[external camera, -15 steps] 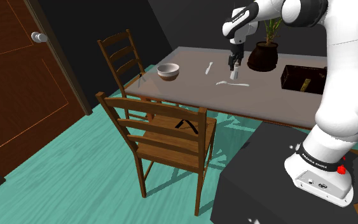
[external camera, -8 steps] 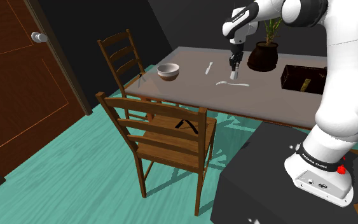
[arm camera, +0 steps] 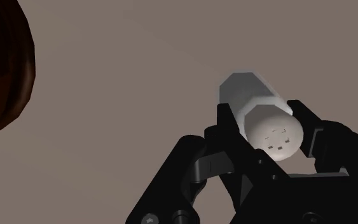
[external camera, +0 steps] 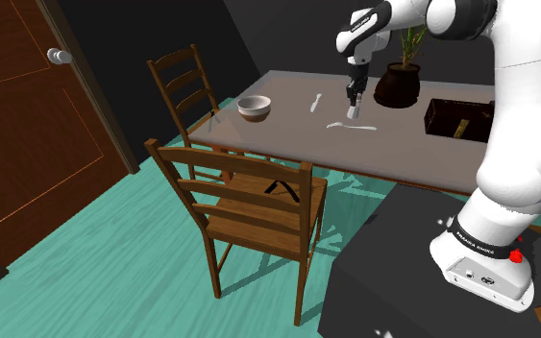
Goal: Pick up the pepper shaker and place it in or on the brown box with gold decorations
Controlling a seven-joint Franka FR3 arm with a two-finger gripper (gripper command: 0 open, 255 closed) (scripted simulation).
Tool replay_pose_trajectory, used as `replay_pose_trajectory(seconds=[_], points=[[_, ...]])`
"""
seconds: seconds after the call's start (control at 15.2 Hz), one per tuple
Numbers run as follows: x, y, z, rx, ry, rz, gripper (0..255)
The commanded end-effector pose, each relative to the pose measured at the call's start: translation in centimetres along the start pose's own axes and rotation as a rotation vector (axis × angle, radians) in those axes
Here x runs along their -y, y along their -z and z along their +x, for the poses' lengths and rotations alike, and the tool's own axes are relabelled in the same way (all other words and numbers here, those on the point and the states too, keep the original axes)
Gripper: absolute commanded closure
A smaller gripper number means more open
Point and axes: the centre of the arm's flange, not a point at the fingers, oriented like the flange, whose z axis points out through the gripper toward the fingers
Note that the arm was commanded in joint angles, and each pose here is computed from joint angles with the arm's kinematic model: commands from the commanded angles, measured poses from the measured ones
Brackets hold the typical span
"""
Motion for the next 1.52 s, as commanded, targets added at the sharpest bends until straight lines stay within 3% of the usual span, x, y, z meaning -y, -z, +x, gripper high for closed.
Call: replay_pose_trajectory(seconds=[0.0,1.45], points=[[-0.1,0.9,-0.1,0.000,0.000,0.000,255],[-0.6,12.5,-1.1,0.000,0.000,0.000,255]])
